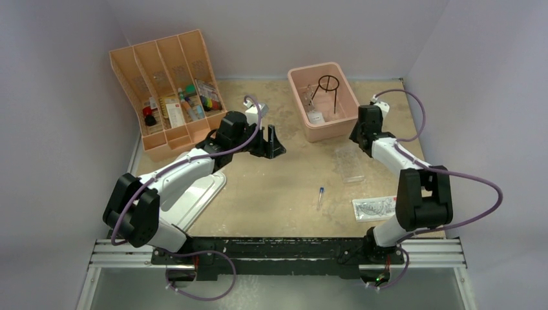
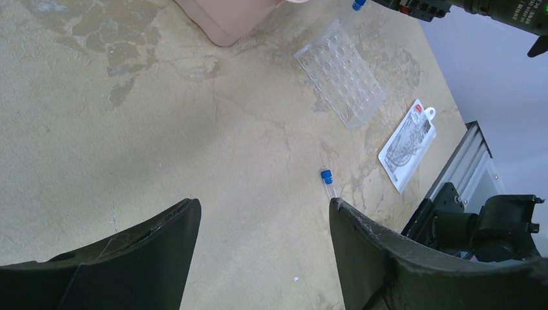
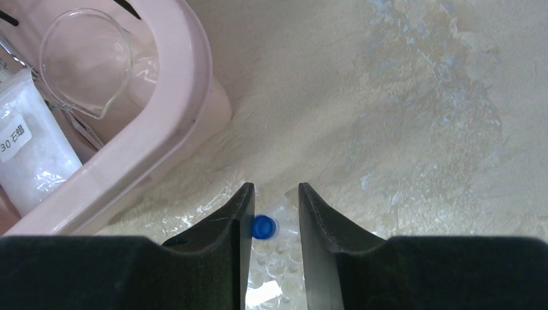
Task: Organize the chemistry lab equipment
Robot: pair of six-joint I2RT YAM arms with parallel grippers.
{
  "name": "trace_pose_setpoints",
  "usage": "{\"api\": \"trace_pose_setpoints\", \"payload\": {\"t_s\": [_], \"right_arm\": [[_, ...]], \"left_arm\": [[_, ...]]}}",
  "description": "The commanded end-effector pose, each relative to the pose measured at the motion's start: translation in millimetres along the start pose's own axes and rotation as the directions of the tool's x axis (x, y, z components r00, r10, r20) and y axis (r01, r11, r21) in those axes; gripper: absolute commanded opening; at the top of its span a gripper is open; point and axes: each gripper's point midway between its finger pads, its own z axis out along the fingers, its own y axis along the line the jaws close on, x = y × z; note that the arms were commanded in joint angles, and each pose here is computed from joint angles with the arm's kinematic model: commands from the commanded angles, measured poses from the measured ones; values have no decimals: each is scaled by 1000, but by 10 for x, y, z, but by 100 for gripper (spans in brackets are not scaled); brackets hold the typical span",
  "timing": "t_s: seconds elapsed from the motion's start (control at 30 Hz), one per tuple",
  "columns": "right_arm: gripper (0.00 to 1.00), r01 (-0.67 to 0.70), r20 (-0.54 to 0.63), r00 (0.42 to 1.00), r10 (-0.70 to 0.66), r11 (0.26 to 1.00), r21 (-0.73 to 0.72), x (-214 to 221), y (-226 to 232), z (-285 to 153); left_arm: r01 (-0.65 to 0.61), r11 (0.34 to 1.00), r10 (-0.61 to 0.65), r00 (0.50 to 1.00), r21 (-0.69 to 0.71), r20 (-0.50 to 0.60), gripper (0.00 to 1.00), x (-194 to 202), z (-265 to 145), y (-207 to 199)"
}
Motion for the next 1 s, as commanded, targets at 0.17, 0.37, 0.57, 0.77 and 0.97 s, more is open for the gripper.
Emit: {"api": "trace_pose_setpoints", "payload": {"t_s": [0.17,0.37,0.57,0.77,0.97], "right_arm": [[27,48,52,998,-43,994,-96,-263,190,19],[23,81,14,997,-80,988,-131,-177,201,-73],[22,100,-6,995,-101,987,-125,-99,125,-161],[22,106,-8,994,-107,987,-118,-72,87,-194],[23,101,-17,995,-103,991,-93,-50,51,-160]], "left_arm": [[-9,1000,8,1000,20,29,72,-97,6,-35],[-8,1000,7,1000,18,25,72,-83,10,-28],[-6,1000,6,1000,20,22,72,-74,11,-31],[-4,1000,4,1000,23,20,72,-69,14,-34],[-2,1000,2,1000,26,18,72,-63,14,-39]]}}
